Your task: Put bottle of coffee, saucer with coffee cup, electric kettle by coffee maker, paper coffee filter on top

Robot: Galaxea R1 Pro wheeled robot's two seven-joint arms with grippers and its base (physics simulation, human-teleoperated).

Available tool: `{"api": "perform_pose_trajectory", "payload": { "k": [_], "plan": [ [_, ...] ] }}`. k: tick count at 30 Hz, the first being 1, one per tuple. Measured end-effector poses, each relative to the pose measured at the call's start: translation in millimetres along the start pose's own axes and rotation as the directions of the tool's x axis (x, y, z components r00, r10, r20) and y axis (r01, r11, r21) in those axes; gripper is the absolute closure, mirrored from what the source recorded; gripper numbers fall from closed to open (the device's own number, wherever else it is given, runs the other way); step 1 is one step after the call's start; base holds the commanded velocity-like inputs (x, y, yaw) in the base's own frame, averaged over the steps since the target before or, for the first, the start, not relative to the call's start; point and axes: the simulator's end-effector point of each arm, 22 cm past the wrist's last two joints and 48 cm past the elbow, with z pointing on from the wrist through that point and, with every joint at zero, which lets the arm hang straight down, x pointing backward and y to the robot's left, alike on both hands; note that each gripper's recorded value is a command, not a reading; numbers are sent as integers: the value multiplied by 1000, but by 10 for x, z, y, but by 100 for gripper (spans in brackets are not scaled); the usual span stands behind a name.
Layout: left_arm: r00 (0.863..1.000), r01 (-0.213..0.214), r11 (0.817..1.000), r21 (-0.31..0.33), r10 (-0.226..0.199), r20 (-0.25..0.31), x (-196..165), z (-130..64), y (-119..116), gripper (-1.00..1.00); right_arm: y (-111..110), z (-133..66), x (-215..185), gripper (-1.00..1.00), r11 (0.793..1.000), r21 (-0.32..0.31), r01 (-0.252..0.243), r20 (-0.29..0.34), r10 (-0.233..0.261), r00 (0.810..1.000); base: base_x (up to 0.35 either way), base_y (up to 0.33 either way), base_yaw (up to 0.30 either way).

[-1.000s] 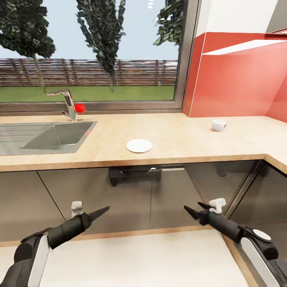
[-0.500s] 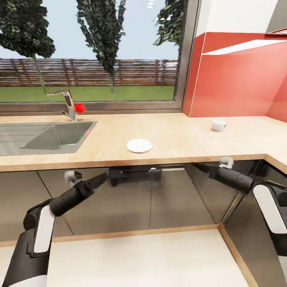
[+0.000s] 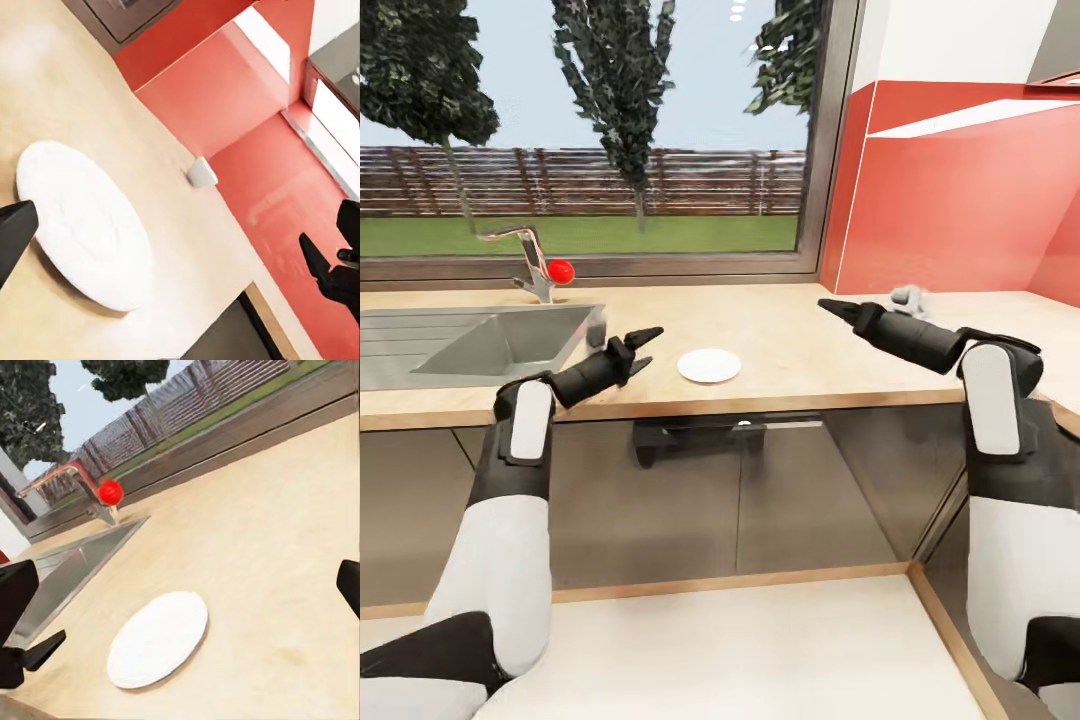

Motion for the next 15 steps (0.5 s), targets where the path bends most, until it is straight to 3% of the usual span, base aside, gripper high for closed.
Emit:
{"api": "perform_pose_trajectory", "payload": {
  "k": [2, 4, 5, 7, 8, 9, 11, 13, 15],
  "plan": [
    [1000, 13, 997, -76, -13, 5, -177, 126, 85, -100, 83, 294, 38, -100, 997, 46, -60, -1, 60, 998, 0, 0, 0],
    [999, 41, 984, -172, -37, 27, -304, 119, 287, -100, 214, 516, 121, -100, 993, 58, -103, -15, 104, 994, 0, 0, 0],
    [997, 77, 971, -226, -71, 36, -285, 167, 385, -100, 215, 677, 254, -100, 981, 119, -153, -31, 157, 987, 0, 0, 0],
    [996, 88, 968, -236, -81, 38, -270, 183, 402, -100, 191, 722, 295, -100, 968, 156, -198, -23, 204, 979, 0, 0, 0],
    [994, 106, 961, -257, -96, 51, -289, 149, 476, -100, 151, 742, 300, -100, 946, 183, -267, 2, 272, 962, 0, 0, 0],
    [993, 116, 956, -269, -104, 60, -306, 123, 520, -100, 131, 746, 304, -100, 935, 195, -296, 11, 300, 954, 0, 0, 0],
    [989, 143, 937, -319, -122, 85, -347, 31, 680, -100, 73, 747, 341, -100, 894, 228, -385, 33, 388, 921, 0, 0, 0],
    [983, 175, 920, -350, -145, 110, -378, -39, 785, -100, 92, 757, 446, -100, 840, 248, -482, 24, 493, 870, 0, 0, 0],
    [981, 185, 912, -367, -152, 117, -382, -69, 835, -100, 186, 790, 536, -100, 819, 245, -519, -3, 536, 844, 0, 0, 0]
  ]
}}
